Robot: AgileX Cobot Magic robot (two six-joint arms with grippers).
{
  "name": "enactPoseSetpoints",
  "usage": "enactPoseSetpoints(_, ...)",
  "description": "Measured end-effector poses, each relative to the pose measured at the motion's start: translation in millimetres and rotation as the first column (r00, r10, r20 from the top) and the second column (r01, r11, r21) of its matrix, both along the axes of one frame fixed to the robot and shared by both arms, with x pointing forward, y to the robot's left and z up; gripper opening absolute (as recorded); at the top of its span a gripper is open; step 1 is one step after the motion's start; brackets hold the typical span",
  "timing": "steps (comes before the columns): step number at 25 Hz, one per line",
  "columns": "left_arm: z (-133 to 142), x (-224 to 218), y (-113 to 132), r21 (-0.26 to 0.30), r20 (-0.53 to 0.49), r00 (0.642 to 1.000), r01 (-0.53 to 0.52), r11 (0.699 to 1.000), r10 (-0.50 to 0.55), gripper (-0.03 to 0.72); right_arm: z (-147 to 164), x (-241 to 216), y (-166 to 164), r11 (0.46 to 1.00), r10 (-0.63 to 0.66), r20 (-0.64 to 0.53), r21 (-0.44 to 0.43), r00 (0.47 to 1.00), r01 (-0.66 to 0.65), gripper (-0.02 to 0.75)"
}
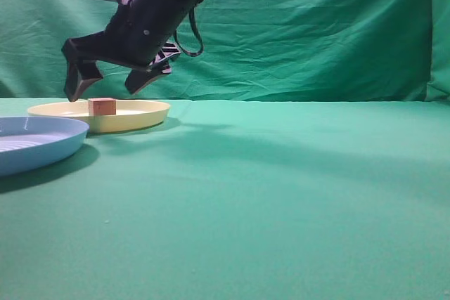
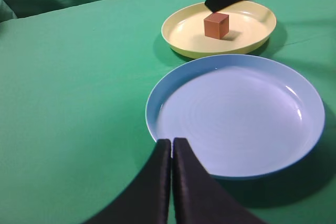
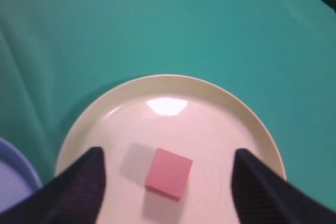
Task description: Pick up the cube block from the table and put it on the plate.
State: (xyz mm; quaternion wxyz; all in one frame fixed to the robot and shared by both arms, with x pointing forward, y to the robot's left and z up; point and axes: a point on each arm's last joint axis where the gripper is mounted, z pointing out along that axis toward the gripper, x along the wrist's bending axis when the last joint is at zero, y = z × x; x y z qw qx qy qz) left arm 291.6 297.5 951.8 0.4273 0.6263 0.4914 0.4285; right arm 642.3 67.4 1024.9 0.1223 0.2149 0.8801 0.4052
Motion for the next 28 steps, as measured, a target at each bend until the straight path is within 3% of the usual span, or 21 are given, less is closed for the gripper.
enactPoseSetpoints(3, 0.0, 0.0, 0.0, 0.000, 0.000, 1.000, 0.000, 1.000, 0.000, 0.000, 49.9, -16.5, -24.5, 1.000, -0.014, -0.072, -0.023, 0.997, 0.012, 0.118)
enactPoseSetpoints(6, 0.0, 0.0, 0.0, 0.000, 0.000, 1.000, 0.000, 1.000, 0.000, 0.000, 92.0, -29.4, -61.4, 0.993, -0.108, -0.166, -0.072, 0.980, 0.097, 0.000)
enactPoseSetpoints(10, 0.0, 0.0, 0.0, 0.000, 0.000, 1.000, 0.000, 1.000, 0.000, 0.000, 143.7, -42.7, -115.0, 0.969, -0.237, -0.172, -0.112, 0.956, 0.220, 0.000)
enactPoseSetpoints(18, 0.0, 0.0, 0.0, 0.000, 0.000, 1.000, 0.000, 1.000, 0.000, 0.000, 255.1, -115.4, -198.2, 0.934, -0.351, -0.011, 0.067, 0.936, 0.351, 0.000)
enactPoseSetpoints(22, 0.0, 0.0, 0.0, 0.000, 0.000, 1.000, 0.000, 1.000, 0.000, 0.000, 260.4, -165.6, -224.2, 0.934, -0.353, -0.021, 0.056, 0.935, 0.354, 0.000)
enactPoseSetpoints(26, 0.0, 0.0, 0.0, 0.000, 0.000, 1.000, 0.000, 1.000, 0.000, 0.000, 233.5, -204.7, -244.8, 0.931, -0.364, -0.078, -0.003, 0.928, 0.364, 0.000)
enactPoseSetpoints(28, 0.0, 0.0, 0.0, 0.000, 0.000, 1.000, 0.000, 1.000, 0.000, 0.000, 220.4, -225.8, -256.1, 0.927, -0.374, -0.069, 0.019, 0.925, 0.376, 0.000)
